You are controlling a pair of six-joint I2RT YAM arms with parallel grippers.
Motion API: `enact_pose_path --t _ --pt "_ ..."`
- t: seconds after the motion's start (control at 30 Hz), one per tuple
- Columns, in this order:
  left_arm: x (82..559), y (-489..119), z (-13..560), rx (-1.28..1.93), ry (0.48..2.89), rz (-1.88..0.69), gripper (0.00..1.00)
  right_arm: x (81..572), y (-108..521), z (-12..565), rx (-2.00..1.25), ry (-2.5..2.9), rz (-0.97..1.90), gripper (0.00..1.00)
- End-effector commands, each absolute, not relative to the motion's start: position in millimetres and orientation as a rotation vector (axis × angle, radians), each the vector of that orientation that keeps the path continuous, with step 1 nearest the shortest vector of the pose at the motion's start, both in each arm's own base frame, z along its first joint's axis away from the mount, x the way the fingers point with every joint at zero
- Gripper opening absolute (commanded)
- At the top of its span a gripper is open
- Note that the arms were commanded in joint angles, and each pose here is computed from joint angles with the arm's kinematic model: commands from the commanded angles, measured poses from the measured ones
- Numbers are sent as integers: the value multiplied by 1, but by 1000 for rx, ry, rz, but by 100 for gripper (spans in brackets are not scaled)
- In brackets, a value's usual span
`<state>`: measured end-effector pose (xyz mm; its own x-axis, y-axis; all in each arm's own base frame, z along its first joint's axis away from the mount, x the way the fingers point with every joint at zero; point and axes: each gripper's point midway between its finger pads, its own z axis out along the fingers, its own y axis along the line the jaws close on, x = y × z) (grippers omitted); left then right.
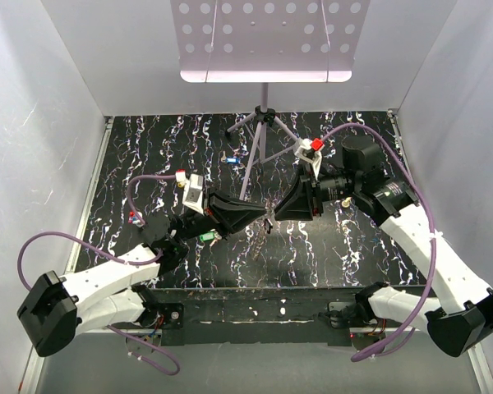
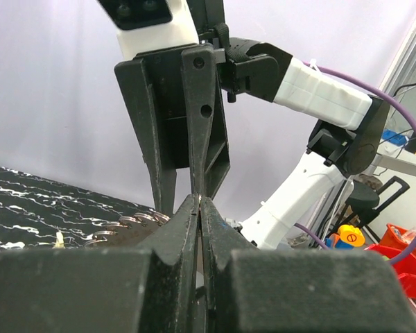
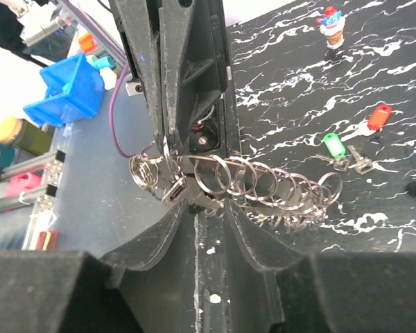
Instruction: Put the keys on the keyring
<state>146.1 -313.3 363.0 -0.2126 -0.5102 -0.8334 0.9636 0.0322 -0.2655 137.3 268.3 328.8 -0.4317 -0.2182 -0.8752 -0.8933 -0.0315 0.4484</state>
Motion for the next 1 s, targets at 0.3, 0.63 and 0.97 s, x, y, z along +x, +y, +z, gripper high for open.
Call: enact_pose_path --t 0.3,0.63,0.97 --pt "142 -313 376 652 981 -1499 0 130 269 375 -1335 1293 1403 45" --pt "144 -313 379 637 976 -1498 0 128 276 361 -1330 1345 1415 41" --pt "145 -310 381 623 973 -1488 0 133 279 349 -1304 1409 1394 38"
